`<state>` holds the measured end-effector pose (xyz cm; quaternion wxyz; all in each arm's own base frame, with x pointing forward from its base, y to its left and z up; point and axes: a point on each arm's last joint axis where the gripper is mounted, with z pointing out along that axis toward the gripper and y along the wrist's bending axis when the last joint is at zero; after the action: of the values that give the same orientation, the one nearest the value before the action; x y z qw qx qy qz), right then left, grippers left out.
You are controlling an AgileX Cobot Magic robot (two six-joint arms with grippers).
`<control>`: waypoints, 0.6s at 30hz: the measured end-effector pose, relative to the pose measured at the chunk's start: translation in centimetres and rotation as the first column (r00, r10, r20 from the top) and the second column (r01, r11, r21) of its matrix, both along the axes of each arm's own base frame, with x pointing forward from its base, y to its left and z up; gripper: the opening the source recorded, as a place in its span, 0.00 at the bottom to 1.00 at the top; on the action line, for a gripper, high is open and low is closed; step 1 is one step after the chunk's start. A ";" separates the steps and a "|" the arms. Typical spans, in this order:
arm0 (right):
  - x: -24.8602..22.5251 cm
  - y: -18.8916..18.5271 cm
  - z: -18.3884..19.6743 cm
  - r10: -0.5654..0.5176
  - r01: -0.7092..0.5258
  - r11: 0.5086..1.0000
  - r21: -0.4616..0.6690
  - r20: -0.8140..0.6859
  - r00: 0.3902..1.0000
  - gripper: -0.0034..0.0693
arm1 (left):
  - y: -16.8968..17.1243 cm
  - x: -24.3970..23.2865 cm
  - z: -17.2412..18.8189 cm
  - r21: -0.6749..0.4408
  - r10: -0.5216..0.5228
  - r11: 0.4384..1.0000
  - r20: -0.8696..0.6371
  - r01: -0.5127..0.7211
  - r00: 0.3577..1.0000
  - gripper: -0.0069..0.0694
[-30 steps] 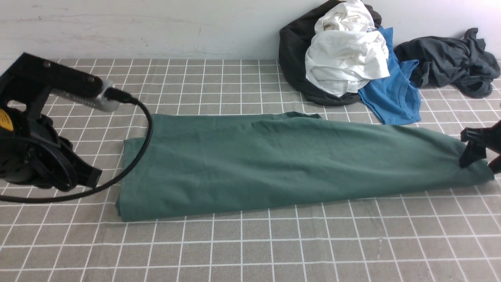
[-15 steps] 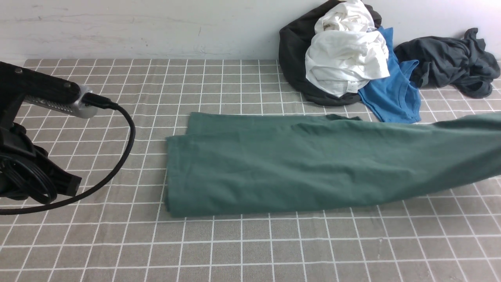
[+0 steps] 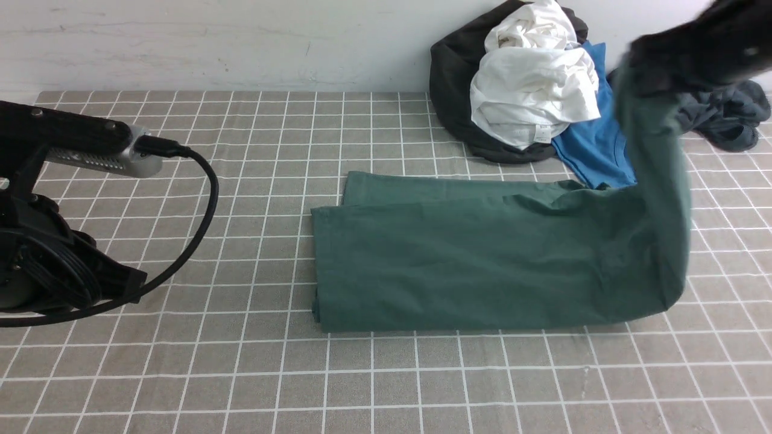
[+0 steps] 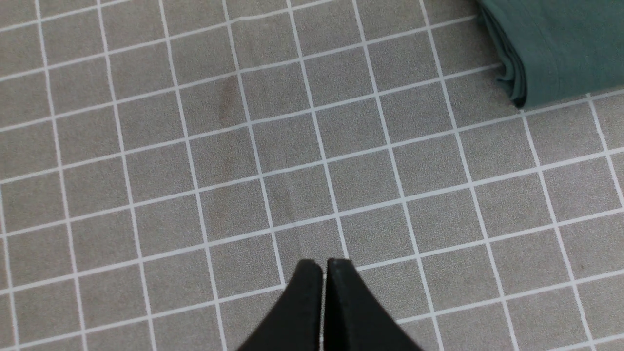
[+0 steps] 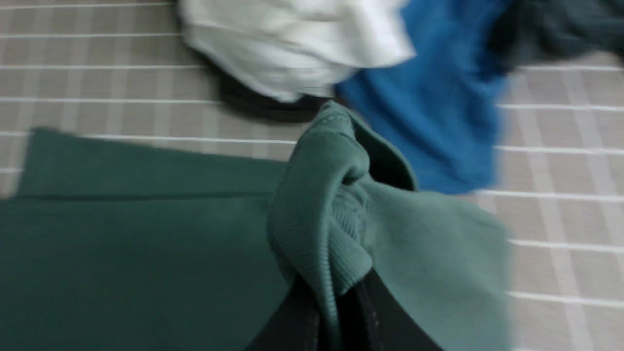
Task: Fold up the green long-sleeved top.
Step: Use the right arm to drag the right edge of the fabric to the left and folds it over the left edge
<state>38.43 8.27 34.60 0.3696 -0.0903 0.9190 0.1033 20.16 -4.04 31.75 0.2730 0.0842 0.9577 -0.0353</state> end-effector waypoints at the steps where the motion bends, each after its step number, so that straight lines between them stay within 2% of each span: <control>1: 0.2 2.7 -1.0 0.058 -0.058 0.998 0.017 -0.003 0.998 0.10 | 0.0 0.0 0.0 0.000 0.000 1.000 0.000 0.000 1.000 0.08; 3: 0.3 8.7 -3.6 0.176 -0.176 0.984 0.035 0.011 0.984 0.10 | 0.0 0.0 0.0 -0.002 0.000 1.000 0.003 0.000 1.000 0.08; 4: 0.2 9.6 -3.8 0.195 -0.195 0.980 0.035 0.011 0.981 0.10 | 0.0 0.0 0.0 -0.002 0.000 1.000 0.004 0.000 1.000 0.08; 6: 0.1 15.0 -7.2 0.288 -0.287 0.957 0.032 0.001 0.958 0.10 | 0.0 0.1 0.0 -0.003 0.000 1.000 0.008 0.000 1.000 0.08; 8: 0.4 17.9 -9.6 0.332 -0.331 0.943 0.027 -0.011 0.943 0.10 | 0.0 0.1 0.0 -0.003 0.000 1.000 0.008 0.000 1.000 0.08; 11: 1.2 20.8 -12.2 0.371 -0.371 0.929 0.021 -0.043 0.928 0.13 | 0.0 0.1 0.0 -0.002 -0.001 1.000 0.008 0.001 1.000 0.08; 13: 1.7 21.4 -12.9 0.381 -0.380 0.925 0.018 -0.063 0.923 0.16 | 0.0 0.1 0.0 -0.001 -0.002 1.000 0.008 0.002 1.000 0.08; 15: 2.5 22.1 -12.8 0.392 -0.391 0.920 0.019 -0.073 0.917 0.29 | 0.0 0.1 0.0 0.007 -0.016 1.000 0.010 0.016 1.000 0.08; 16: 2.6 22.2 -12.5 0.393 -0.392 0.920 0.021 -0.068 0.917 0.30 | 0.0 0.1 0.0 0.009 -0.018 1.000 0.010 0.018 1.000 0.08; 18: 2.8 22.4 -10.0 0.406 -0.405 0.914 0.026 -0.033 0.913 0.43 | 0.0 0.0 0.1 0.017 -0.031 0.999 0.013 0.031 0.999 0.08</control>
<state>41.22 30.72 24.60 0.3238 -0.2735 0.8860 0.1879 20.20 -4.05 31.81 0.2778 0.1015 0.9547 -0.0311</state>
